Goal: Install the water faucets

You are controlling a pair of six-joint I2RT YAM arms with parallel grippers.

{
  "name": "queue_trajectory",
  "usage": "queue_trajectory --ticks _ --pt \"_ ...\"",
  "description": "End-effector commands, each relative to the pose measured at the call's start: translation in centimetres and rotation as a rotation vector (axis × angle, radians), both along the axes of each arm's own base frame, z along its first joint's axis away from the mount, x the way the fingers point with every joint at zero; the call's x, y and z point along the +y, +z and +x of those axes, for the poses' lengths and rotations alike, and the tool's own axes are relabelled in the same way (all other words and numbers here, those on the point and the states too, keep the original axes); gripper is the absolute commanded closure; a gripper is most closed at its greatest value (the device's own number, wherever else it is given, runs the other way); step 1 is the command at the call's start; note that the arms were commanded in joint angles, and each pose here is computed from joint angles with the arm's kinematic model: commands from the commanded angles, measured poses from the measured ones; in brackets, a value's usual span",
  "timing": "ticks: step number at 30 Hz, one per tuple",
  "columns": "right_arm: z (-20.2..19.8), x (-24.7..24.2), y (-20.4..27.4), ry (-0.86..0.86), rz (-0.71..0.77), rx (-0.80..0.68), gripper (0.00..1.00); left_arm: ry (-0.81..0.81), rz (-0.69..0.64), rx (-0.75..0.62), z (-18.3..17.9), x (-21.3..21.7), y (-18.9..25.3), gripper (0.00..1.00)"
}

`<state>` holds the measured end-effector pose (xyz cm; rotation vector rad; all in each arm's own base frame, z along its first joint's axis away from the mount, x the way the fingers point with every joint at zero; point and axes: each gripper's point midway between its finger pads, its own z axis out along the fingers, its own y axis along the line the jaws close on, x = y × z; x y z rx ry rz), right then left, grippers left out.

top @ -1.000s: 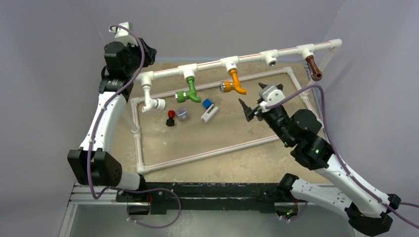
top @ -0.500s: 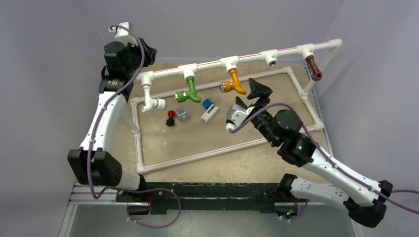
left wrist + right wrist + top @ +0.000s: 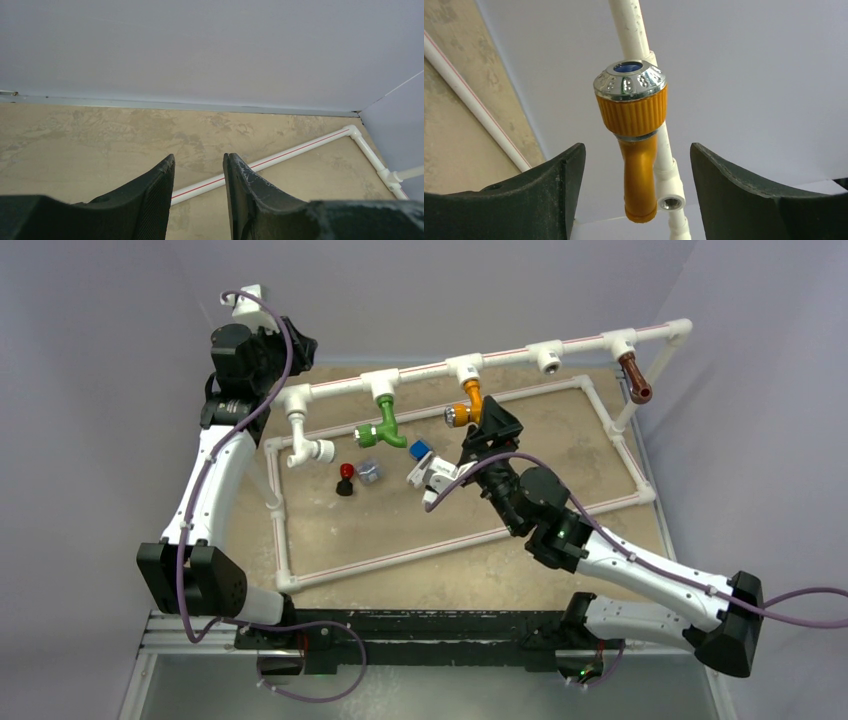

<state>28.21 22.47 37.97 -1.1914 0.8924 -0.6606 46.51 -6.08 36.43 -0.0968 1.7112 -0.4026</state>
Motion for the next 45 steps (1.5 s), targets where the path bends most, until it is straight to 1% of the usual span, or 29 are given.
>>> queue_trajectory --ticks 1,3,7,12,13,15,16,17,20,21,22,26,28,30,32,33,34,36,40,42,45 --pt "0.0 -1.2 2.9 -0.065 0.063 -0.103 0.24 -0.010 -0.008 0.332 -0.8 0.2 -11.0 0.60" --pt "0.2 -1.3 2.9 -0.087 0.071 -0.113 0.26 -0.010 -0.008 0.332 -0.8 0.2 -11.0 0.60" --pt "0.5 -0.8 2.0 -0.102 0.072 -0.102 0.33 -0.010 -0.007 0.332 -0.8 0.2 -11.0 0.60" --pt "0.8 -0.3 1.7 -0.112 0.092 -0.107 0.38 -0.010 -0.008 0.330 -0.8 0.2 -10.9 0.60" --pt "0.8 -0.2 1.7 -0.112 0.096 -0.106 0.42 -0.010 -0.008 0.329 -0.8 0.2 -10.9 0.60" --pt "0.9 -0.1 1.4 -0.117 0.098 -0.100 0.51 -0.010 -0.008 0.331 -0.8 0.2 -10.9 0.60" --pt "1.0 0.0 1.2 -0.121 0.102 -0.095 0.59 -0.010 -0.008 0.331 -0.8 0.2 -11.0 0.60" --pt "1.0 0.0 1.2 -0.122 0.114 -0.090 0.66 -0.012 -0.008 0.331 -0.8 0.2 -10.9 0.60" --pt "1.0 0.3 0.6 -0.131 0.174 -0.060 0.94 -0.011 -0.010 0.331 -0.8 0.3 -10.9 0.60" --pt "1.0 0.3 0.3 -0.134 0.203 -0.043 1.00 -0.011 -0.010 0.330 -0.8 0.3 -10.9 0.60" --pt "1.0 0.6 -0.2 -0.136 0.230 -0.025 1.00 -0.010 -0.010 0.332 -0.8 0.3 -11.0 0.60" --pt "0.7 1.5 -1.9 -0.121 0.439 0.068 1.00 -0.012 -0.010 0.331 -0.8 0.2 -10.9 0.60" --pt "0.6 1.9 -2.4 -0.111 0.582 0.116 1.00 -0.013 -0.011 0.332 -0.8 0.2 -11.0 0.60" --pt "0.5 2.6 -2.3 -0.077 0.755 0.182 1.00 -0.015 -0.011 0.332 -0.8 0.1 -11.0 0.60" --pt "0.2 3.6 -2.1 -0.013 0.933 0.271 1.00 -0.014 -0.011 0.332 -0.8 0.2 -11.0 0.60" --pt "-0.1 4.3 -1.8 0.037 1.049 0.333 1.00 -0.014 -0.012 0.331 -0.8 0.2 -10.9 0.60" --pt "-0.3 4.6 -1.6 0.061 1.104 0.362 1.00 -0.014 -0.012 0.332 -0.8 0.2 -11.0 0.60" --pt "-0.7 5.5 -0.7 0.131 1.282 0.447 1.00 -0.015 -0.013 0.333 -0.8 0.2 -11.0 0.60" --pt "-2.1 7.0 0.9 0.278 1.557 0.625 1.00 -0.016 -0.012 0.331 -0.9 0.2 -10.9 0.60" --pt "-2.8 6.9 1.8 0.345 1.710 0.692 1.00 -0.017 -0.014 0.330 -0.9 0.2 -10.8 0.60" --pt "-3.3 6.3 2.7 0.402 1.878 0.753 1.00 -0.022 -0.017 0.329 -0.9 0.1 -10.7 0.60"
